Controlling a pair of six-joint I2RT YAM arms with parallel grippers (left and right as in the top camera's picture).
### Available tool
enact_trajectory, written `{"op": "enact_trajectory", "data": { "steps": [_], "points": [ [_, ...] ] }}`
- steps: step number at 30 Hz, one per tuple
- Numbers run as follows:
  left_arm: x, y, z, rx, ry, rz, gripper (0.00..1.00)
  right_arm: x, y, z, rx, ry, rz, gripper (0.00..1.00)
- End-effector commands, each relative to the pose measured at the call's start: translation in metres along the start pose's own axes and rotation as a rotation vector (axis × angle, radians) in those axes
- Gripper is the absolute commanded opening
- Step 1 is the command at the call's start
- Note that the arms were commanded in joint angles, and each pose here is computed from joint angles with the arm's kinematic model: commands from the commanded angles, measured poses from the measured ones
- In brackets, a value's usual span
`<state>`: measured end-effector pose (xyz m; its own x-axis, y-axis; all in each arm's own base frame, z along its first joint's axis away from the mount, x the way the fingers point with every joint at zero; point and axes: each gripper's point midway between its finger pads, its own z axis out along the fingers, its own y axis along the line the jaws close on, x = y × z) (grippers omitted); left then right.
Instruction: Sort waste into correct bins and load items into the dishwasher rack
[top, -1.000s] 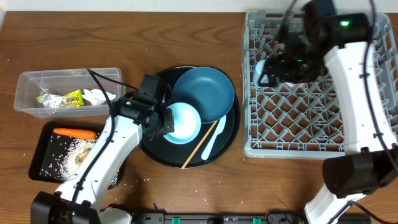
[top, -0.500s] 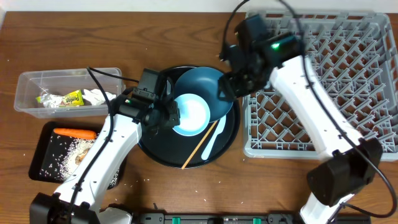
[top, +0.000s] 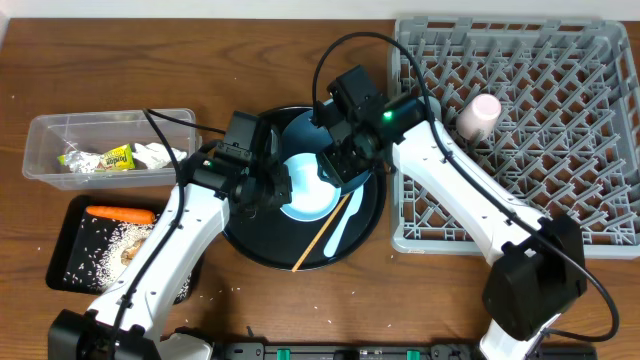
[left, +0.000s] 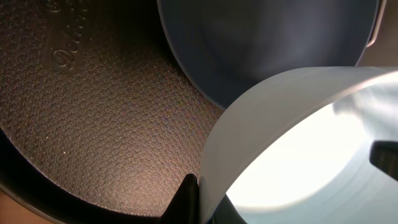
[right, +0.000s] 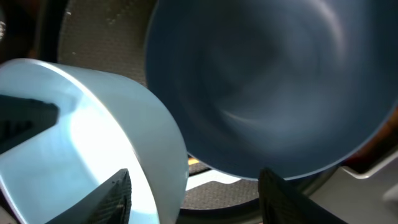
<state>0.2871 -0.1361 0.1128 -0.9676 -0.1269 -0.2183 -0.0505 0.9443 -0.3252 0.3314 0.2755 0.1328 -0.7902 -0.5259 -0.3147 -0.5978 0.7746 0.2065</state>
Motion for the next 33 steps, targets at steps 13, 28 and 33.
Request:
{"op": "enact_trajectory", "data": {
  "steps": [13,28,33],
  "points": [
    [-0.006,-0.008,-0.009,0.022,-0.02,0.005,0.06,-0.004,-0.002,0.006,0.058,-0.016,-0.008,0.2],
    [-0.006,-0.008,-0.009,0.022,-0.02,0.005,0.06,-0.006,0.0,0.006,0.056,-0.025,-0.004,0.26],
    [-0.007,-0.009,-0.009,0.024,-0.024,0.006,0.06,-0.01,0.002,0.006,0.054,-0.039,-0.004,0.28]
  ]
}}
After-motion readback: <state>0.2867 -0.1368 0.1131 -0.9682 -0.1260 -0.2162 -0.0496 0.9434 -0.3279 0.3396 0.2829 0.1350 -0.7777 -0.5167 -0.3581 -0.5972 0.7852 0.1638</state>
